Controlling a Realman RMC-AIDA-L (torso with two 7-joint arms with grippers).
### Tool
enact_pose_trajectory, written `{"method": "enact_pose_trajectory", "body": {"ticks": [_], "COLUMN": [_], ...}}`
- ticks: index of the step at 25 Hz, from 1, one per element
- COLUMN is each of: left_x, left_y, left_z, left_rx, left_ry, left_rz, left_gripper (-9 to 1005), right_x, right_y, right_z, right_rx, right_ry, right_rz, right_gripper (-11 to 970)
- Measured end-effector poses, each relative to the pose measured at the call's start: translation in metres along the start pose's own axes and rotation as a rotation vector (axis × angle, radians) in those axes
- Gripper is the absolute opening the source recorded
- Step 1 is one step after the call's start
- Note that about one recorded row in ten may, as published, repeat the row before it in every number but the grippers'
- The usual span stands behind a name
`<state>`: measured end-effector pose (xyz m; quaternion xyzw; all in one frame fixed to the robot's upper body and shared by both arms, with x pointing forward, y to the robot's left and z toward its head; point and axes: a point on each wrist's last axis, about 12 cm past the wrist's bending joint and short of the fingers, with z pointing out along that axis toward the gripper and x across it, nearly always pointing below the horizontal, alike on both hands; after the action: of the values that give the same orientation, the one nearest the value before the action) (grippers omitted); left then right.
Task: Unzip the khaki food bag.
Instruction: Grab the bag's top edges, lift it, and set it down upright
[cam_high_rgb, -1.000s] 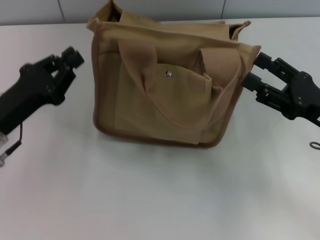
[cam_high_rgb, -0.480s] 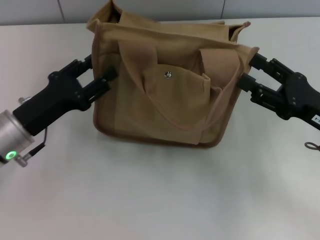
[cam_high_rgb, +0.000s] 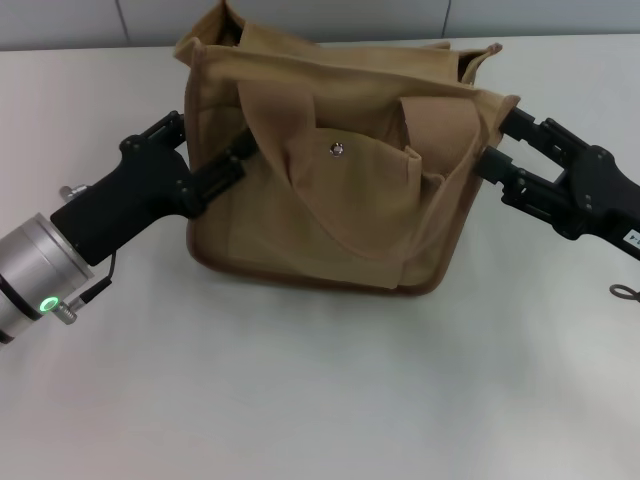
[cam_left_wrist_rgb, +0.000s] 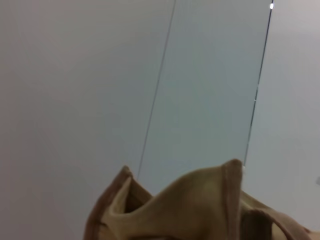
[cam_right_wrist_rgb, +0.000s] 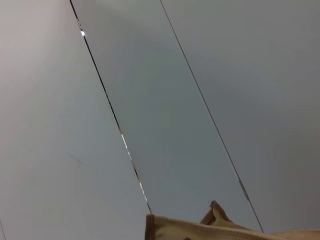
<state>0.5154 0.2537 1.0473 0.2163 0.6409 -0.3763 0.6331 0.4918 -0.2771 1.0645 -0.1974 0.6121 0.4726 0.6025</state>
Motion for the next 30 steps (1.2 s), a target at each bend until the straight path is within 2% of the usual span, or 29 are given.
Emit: {"method": "enact_pose_trajectory", "body": {"ticks": [1, 12, 17, 20, 24, 26, 29, 30], "left_x": [0.0, -0.001, -0.001, -0.002, -0.003, -0.011, -0.016, -0.024], "left_y": [0.0, 0.0, 0.0, 0.0, 0.002, 0.014, 0.022, 0.031], "left_z": [0.0, -0.001, -0.001, 0.0, -0.001, -0.007, -0.009, -0.012], "left_rx": [-0.005, -0.018, -0.017, -0.017, -0.022, -0.072, -0.098, -0.127], "left_ry": [-0.006, -0.03, -0.029, -0.029, -0.032, -0.044, -0.047, -0.051], "left_rz": [0.003, -0.002, -0.001, -0.001, 0.006, 0.028, 0.029, 0.026], "left_gripper": [800, 383, 145, 70, 71, 72, 73, 74], "right_x": [0.0, -0.001, -0.001, 0.0, 0.0, 0.0, 0.0, 0.0], "right_y": [0.0, 0.0, -0.001, -0.002, -0.002, -0.002, -0.002, -0.002], "right_z": [0.0, 0.001, 0.001, 0.001, 0.001, 0.001, 0.001, 0.001], "right_rx": [-0.001, -0.001, 0.002, 0.009, 0.01, 0.011, 0.012, 0.012], "right_ry": [0.0, -0.002, -0.002, 0.002, 0.003, 0.003, 0.003, 0.002], "right_rz": [0.0, -0.002, -0.002, -0.002, -0.002, -0.002, -0.003, -0.002], "right_gripper": [843, 843, 842, 842, 842, 842, 842, 842]}}
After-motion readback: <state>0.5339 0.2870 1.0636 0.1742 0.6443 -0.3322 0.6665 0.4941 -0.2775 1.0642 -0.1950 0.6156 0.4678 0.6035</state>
